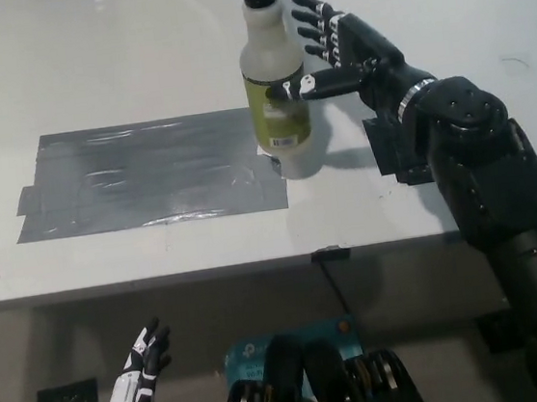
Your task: A person hands a spray bottle to the robot which it grabs with its right hand and places on the black spot infront of it on the table
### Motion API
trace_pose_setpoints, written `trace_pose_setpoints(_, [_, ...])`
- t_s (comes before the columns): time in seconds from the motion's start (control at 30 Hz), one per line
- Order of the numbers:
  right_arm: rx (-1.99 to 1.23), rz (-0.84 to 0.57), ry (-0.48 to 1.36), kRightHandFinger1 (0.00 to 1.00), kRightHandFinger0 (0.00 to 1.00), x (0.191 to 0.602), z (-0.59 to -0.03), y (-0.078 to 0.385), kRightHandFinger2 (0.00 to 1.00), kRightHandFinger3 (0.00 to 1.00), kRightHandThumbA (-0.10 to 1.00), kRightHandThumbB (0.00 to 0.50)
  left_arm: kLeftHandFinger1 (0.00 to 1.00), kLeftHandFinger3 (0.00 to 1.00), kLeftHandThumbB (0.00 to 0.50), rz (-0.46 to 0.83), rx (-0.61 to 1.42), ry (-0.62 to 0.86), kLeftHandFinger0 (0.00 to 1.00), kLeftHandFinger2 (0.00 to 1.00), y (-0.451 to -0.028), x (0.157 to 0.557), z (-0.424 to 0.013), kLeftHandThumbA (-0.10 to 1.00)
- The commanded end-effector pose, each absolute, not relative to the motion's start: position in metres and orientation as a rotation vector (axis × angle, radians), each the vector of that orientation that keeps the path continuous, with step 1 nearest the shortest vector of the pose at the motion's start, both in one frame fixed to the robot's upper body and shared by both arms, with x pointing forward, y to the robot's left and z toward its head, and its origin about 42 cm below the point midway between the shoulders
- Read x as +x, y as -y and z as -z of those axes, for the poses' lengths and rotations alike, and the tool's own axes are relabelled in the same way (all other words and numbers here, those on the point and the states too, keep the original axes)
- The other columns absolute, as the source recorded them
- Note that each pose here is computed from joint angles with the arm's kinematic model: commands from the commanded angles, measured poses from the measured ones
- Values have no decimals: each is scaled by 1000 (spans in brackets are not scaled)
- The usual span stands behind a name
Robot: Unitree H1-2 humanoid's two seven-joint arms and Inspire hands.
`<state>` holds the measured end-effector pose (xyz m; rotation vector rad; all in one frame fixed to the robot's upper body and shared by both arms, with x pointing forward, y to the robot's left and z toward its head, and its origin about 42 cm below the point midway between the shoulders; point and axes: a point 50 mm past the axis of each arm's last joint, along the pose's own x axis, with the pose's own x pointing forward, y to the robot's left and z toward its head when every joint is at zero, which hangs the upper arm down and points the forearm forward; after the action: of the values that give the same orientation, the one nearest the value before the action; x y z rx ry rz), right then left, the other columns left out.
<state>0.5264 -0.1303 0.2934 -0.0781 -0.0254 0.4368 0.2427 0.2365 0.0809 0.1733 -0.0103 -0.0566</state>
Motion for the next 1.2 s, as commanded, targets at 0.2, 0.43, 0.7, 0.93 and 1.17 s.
trace_pose_setpoints(0.2, [-76, -491, 74, 1000, 1000, 537, -313, 108, 1000, 1000, 1000, 476, 1000, 1000, 0, 48, 184, 85, 1000, 1000, -239, 248, -98, 964])
trace_pose_setpoints(0.43, [-54, -505, 51, 1000, 1000, 544, -315, 99, 1000, 1000, 1000, 500, 1000, 1000, 0, 45, 192, 90, 1000, 1000, -239, 250, -99, 959])
trace_pose_setpoints(0.7, [-70, -535, 89, 1000, 1000, 549, -328, 82, 1000, 1000, 1000, 453, 1000, 1000, 7, 46, 197, 102, 1000, 1000, -240, 252, -100, 967])
trace_pose_setpoints(0.93, [-74, -547, 112, 1000, 1000, 550, -335, 78, 1000, 1000, 1000, 444, 1000, 1000, 7, 46, 199, 97, 1000, 1000, -240, 253, -102, 987])
trace_pose_setpoints(1.17, [-109, -544, 94, 1000, 1000, 552, -331, 73, 1000, 1000, 1000, 493, 1000, 1000, 0, 44, 200, 101, 1000, 1000, -241, 253, -102, 992])
